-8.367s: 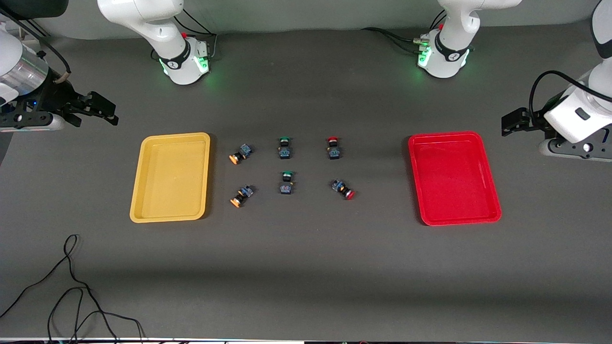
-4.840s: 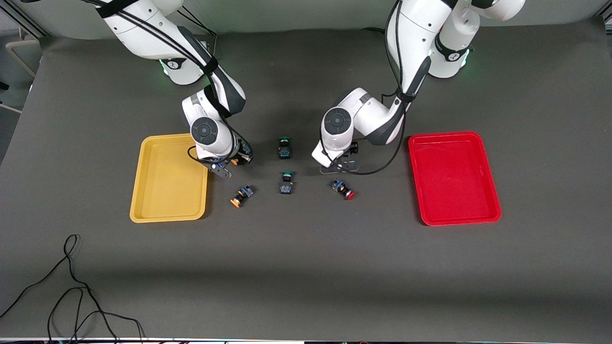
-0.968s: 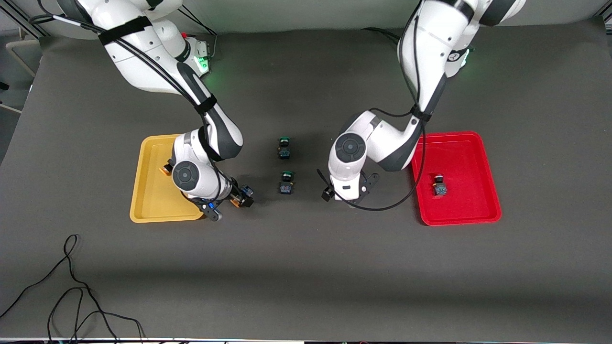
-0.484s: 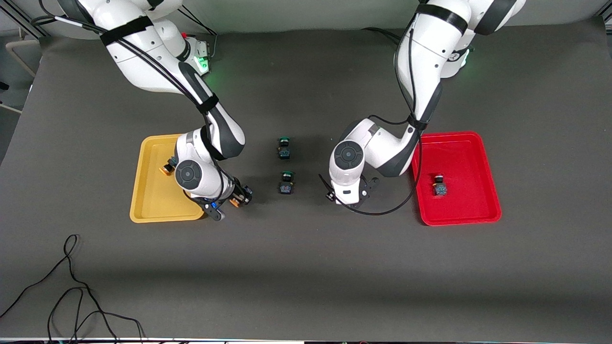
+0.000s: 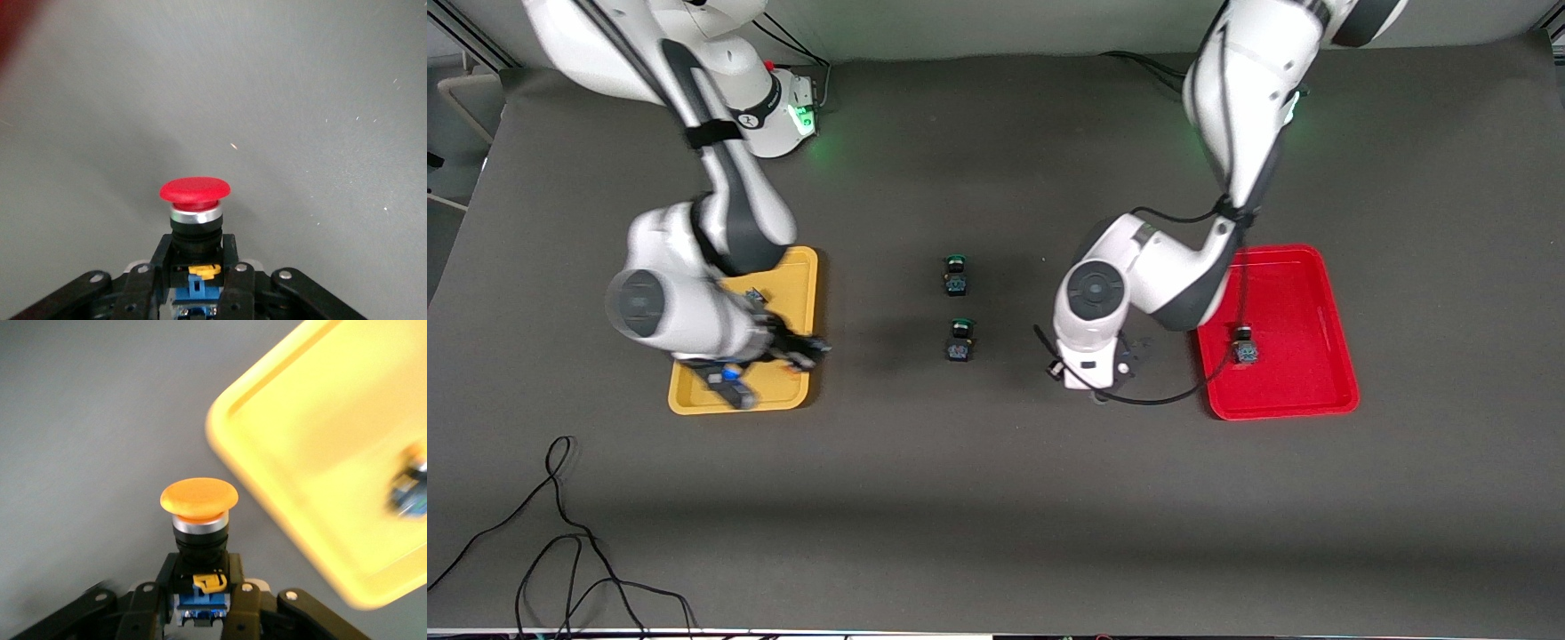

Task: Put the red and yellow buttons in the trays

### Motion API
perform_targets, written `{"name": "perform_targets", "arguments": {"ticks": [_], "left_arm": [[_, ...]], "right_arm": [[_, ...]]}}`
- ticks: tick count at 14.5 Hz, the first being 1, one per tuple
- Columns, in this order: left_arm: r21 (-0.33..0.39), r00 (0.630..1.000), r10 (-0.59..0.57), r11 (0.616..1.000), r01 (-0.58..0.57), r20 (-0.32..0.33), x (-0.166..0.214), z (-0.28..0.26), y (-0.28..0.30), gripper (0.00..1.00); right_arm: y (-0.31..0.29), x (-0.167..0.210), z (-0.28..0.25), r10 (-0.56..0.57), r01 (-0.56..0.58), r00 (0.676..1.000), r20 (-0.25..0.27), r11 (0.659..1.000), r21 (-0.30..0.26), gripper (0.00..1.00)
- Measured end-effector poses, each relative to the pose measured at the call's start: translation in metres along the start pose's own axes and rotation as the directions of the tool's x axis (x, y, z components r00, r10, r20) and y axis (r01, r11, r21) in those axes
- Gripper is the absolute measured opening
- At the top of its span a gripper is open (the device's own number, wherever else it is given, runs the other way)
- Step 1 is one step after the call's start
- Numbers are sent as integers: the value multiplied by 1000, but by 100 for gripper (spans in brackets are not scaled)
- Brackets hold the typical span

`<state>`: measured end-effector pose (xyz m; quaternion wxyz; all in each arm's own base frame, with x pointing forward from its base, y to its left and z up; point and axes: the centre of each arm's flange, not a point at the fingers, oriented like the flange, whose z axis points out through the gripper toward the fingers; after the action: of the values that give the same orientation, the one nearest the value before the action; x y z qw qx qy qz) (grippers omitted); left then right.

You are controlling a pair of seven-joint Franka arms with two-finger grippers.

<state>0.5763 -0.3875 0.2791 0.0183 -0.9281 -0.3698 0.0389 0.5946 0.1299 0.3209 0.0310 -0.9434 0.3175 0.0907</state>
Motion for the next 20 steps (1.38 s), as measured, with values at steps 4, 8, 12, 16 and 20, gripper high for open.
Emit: {"name": "perform_targets", "arguments": {"ticks": [4, 8, 12, 16, 20], "left_arm": [[51, 954, 282, 956, -288, 105, 48, -81, -50, 33], [62, 853, 481, 863, -501, 202, 132, -91, -131, 33], [103, 792, 565, 795, -597, 231, 220, -63, -217, 33], [104, 758, 630, 754, -649, 170, 255, 3, -271, 33], [69, 738, 669, 735, -675, 88, 257, 70, -311, 33]], "right_arm": [[80, 41, 72, -65, 64, 997, -37, 997, -33, 33], [83, 32, 105, -87, 85, 995, -42, 995, -58, 33], [83, 34, 106, -92, 90, 995, -47, 995, -32, 33], [96, 47, 107, -104, 103, 993, -48, 994, -26, 33], [99, 50, 111, -67, 67, 997, -30, 998, 9, 64]]}}
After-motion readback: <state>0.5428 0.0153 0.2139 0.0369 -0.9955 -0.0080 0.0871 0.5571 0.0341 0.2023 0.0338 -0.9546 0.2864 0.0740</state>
